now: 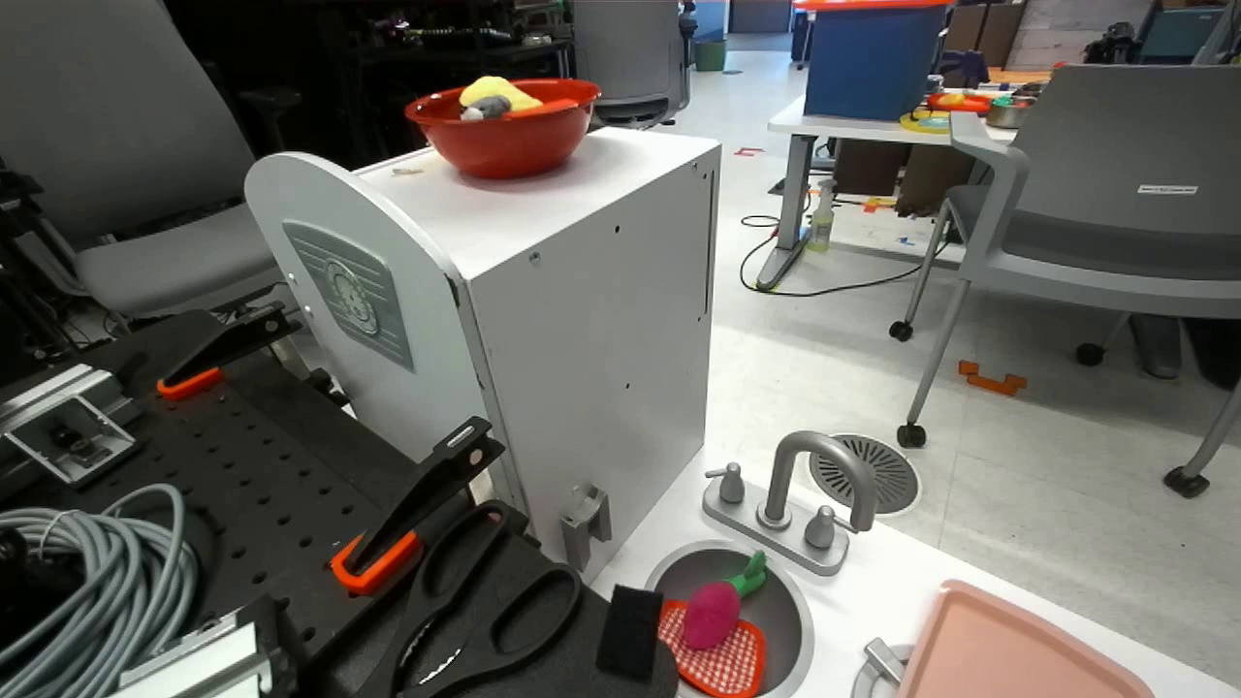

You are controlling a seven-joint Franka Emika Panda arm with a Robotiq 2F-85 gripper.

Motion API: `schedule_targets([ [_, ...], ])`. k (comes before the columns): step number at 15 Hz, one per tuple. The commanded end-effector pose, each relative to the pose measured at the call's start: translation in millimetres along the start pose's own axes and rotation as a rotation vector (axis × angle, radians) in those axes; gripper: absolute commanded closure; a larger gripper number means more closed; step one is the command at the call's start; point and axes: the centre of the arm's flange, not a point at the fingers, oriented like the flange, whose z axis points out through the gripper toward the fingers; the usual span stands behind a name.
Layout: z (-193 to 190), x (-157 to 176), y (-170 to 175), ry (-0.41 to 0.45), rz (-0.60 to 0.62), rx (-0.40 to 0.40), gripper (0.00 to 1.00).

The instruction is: Remove the gray doll out of the bowl

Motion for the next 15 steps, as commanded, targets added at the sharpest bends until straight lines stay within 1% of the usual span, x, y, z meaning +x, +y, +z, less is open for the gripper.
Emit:
schedule_targets([
  [1, -1.6, 21.0, -6.1, -0.002, -0.046, -0.091, 0.00],
  [4, 8.7, 30.8, -15.2, -0.019, -0.080, -0.147, 0.00],
  [6, 16.5, 35.4, -20.8, -0.017, -0.113, -0.169, 0.00],
  [11, 30.9, 44.8, -33.1, 0.042, -0.199, -0.198, 0.00],
  [13, 34.8, 47.7, -37.2, 0.062, -0.241, -0.191, 0.00],
  [15, 37.4, 49.0, -40.0, 0.070, -0.324, -0.121, 0.00],
])
